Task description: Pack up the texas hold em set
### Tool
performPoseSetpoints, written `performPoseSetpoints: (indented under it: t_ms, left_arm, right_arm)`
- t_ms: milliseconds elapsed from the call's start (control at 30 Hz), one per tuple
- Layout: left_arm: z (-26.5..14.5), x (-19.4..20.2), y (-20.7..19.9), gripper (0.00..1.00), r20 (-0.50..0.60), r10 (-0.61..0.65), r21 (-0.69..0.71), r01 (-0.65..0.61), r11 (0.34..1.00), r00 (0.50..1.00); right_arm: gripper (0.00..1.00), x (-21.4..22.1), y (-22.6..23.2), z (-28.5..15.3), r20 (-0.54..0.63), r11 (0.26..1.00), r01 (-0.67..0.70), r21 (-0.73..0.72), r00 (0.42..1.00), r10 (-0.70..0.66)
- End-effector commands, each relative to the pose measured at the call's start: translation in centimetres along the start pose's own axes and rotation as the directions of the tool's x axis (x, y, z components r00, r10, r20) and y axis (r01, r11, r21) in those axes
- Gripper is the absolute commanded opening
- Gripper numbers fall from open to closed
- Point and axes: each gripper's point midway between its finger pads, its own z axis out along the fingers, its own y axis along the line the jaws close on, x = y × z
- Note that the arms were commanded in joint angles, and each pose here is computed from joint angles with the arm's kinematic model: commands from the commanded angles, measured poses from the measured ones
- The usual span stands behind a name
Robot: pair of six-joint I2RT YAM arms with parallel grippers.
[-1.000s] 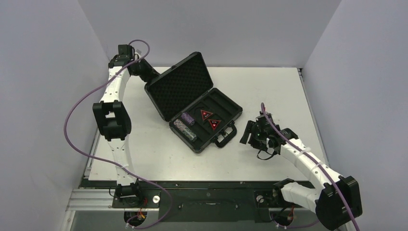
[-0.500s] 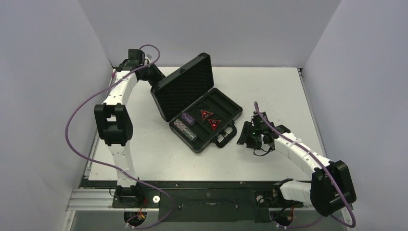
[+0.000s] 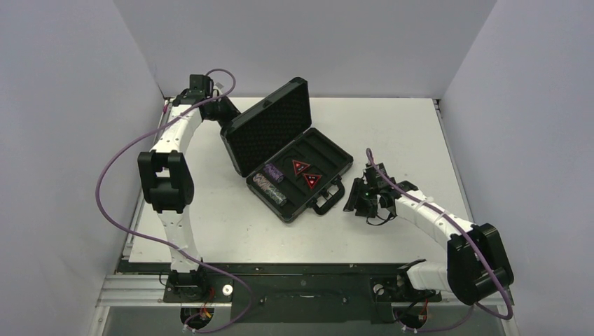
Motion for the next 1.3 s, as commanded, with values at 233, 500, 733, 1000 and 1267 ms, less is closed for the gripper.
performPoseSetpoints:
  t_ms: [233,500,733,1000,1267]
  left_arm:
    - [-2.3,2.8,-4.9,0.00,0.008,0.108,0.101,-0.108,0.989,0.994]
    - [-2.5,4.2,-5.7,0.00,0.005,0.126,0.111,-0.125,0.986,0.992]
    - [-2.5,5.8,-5.8,0.00,-0.001,0.127,0.122,-0.125,0.985,0.992]
    - [-3.0,7.6,-7.1,0.00,-0.005,0.161,0.142,-0.158,0.977,0.987]
    - [-3.9,9.6,-8.3,0.00,-0.006,0.208,0.148,-0.205,0.967,0.978]
  right_arm:
    - [0.38,-0.8,0.4,0.9,0.021,1.000,-0.015,-0.020,1.000,0.015]
    - [0.37,-0.8,0.3,1.0,0.023,1.000,-0.015,-0.015,1.000,0.016]
    - [0.36,-0.4,-0.7,0.9,0.016,1.000,-0.007,0.014,1.000,0.006]
    - [0.35,-0.4,-1.8,0.4,0.022,0.999,-0.008,0.041,1.000,0.007]
    - [0.34,-0.1,-2.3,0.3,0.020,0.999,-0.018,0.049,1.000,0.017]
